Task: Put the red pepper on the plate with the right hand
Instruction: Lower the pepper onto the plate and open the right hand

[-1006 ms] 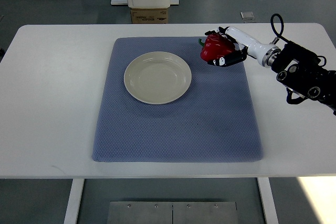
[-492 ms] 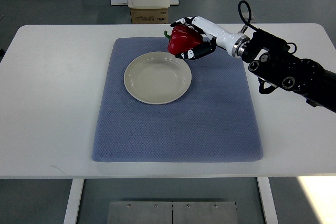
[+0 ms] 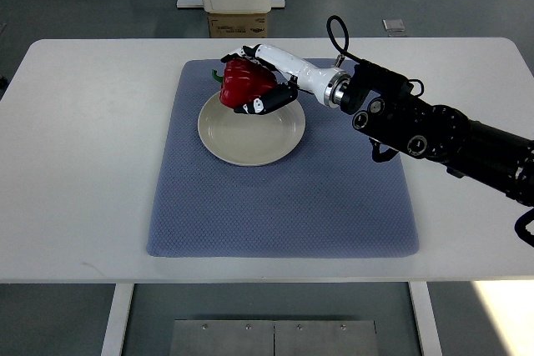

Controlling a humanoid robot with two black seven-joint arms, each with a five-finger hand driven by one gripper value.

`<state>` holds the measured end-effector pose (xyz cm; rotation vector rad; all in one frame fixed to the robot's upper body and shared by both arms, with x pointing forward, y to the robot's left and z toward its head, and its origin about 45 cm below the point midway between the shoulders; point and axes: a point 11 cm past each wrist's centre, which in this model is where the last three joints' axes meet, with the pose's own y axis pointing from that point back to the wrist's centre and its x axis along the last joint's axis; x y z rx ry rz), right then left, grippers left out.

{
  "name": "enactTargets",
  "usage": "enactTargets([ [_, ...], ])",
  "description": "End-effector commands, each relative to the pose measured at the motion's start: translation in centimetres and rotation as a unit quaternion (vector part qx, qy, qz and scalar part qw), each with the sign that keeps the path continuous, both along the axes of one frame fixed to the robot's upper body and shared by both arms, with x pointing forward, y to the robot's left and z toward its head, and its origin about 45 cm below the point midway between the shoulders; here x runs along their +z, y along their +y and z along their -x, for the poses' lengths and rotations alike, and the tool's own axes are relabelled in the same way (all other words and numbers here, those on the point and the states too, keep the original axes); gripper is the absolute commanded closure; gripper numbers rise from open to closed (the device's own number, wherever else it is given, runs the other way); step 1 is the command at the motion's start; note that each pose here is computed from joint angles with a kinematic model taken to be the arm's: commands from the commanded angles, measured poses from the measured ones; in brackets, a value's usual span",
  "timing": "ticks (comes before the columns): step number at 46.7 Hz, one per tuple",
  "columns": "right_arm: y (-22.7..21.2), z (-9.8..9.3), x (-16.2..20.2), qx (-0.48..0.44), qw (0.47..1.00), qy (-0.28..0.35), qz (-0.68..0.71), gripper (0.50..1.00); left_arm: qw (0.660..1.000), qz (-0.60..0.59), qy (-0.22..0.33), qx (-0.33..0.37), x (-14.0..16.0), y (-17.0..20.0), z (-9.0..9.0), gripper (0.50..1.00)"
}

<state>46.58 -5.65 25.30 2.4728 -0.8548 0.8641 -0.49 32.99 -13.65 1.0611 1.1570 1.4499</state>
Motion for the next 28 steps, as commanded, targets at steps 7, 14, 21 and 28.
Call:
enactTargets([
  [7, -0.3, 0.6, -1.6, 0.008, 1.000, 0.007, 0.024, 1.000, 1.000, 0.000, 0.000, 0.000, 0.0, 0.0, 0.0, 0.500],
  [14, -0.8, 1.1, -3.2, 0.009, 0.999, 0.017, 0.042, 1.000, 1.000, 0.000, 0.000, 0.000, 0.0, 0.0, 0.0, 0.500],
  [21, -1.1, 1.5, -4.2, 0.007, 0.998, 0.026, 0.050, 1.000, 1.000, 0.000, 0.000, 0.000, 0.0, 0.0, 0.0, 0.500],
  [28, -1.3, 1.7, -4.8, 0.005, 0.998, 0.032, 0.051, 0.998, 1.000, 0.000, 0.000, 0.000, 0.0, 0.0, 0.0, 0.500],
])
